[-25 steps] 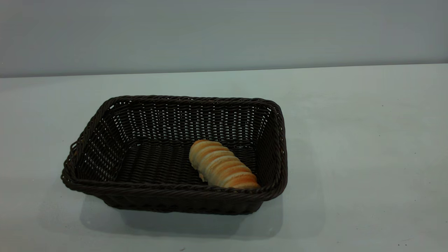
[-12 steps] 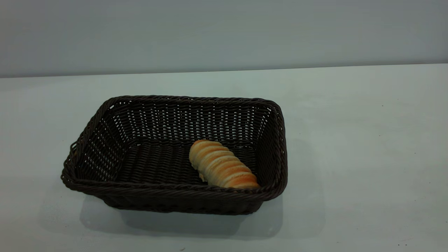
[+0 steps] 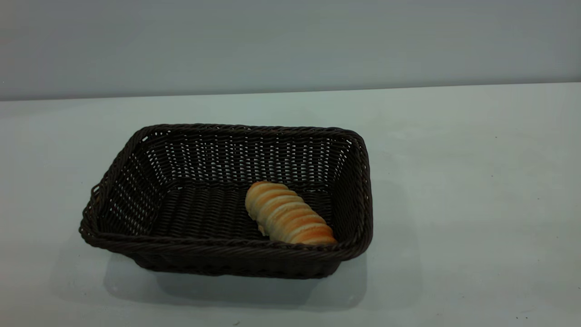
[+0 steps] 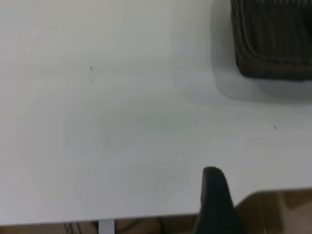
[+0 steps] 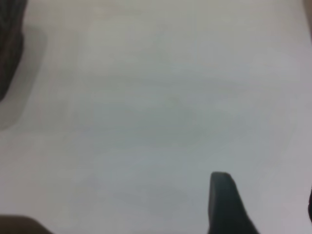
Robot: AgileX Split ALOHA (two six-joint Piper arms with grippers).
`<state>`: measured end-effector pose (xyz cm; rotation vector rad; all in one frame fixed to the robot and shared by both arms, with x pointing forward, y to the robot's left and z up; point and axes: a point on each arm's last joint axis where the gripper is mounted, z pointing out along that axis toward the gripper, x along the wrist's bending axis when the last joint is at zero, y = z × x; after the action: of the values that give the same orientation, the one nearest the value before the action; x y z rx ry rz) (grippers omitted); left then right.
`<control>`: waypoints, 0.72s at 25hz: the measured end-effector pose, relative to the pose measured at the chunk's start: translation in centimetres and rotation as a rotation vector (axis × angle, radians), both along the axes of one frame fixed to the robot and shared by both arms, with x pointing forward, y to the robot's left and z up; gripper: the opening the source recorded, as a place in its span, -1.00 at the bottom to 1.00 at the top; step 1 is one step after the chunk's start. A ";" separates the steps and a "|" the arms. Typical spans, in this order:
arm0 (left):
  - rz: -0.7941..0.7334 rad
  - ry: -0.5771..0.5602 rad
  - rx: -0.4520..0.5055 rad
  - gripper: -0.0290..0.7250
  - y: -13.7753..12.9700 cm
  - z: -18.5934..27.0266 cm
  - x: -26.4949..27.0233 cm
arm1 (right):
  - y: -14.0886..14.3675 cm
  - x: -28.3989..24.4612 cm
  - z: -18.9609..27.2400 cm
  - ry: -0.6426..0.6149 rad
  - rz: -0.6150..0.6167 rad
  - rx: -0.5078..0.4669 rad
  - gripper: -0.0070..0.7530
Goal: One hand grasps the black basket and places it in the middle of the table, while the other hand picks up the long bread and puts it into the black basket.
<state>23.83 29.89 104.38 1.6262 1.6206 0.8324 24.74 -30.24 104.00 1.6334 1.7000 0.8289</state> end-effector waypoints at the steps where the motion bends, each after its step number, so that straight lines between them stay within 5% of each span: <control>1: 0.010 -0.015 0.000 0.53 0.0 0.0 -0.2 | 0.0 0.0 0.0 0.000 -0.010 0.000 0.03; 18: 0.020 -0.056 0.001 0.53 0.0 -0.1 -0.9 | -0.1 -0.1 0.0 -0.001 -0.072 -0.001 0.03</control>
<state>22.91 29.87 104.30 1.5761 1.6000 0.8806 24.69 -30.30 103.99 1.6831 1.6309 0.7943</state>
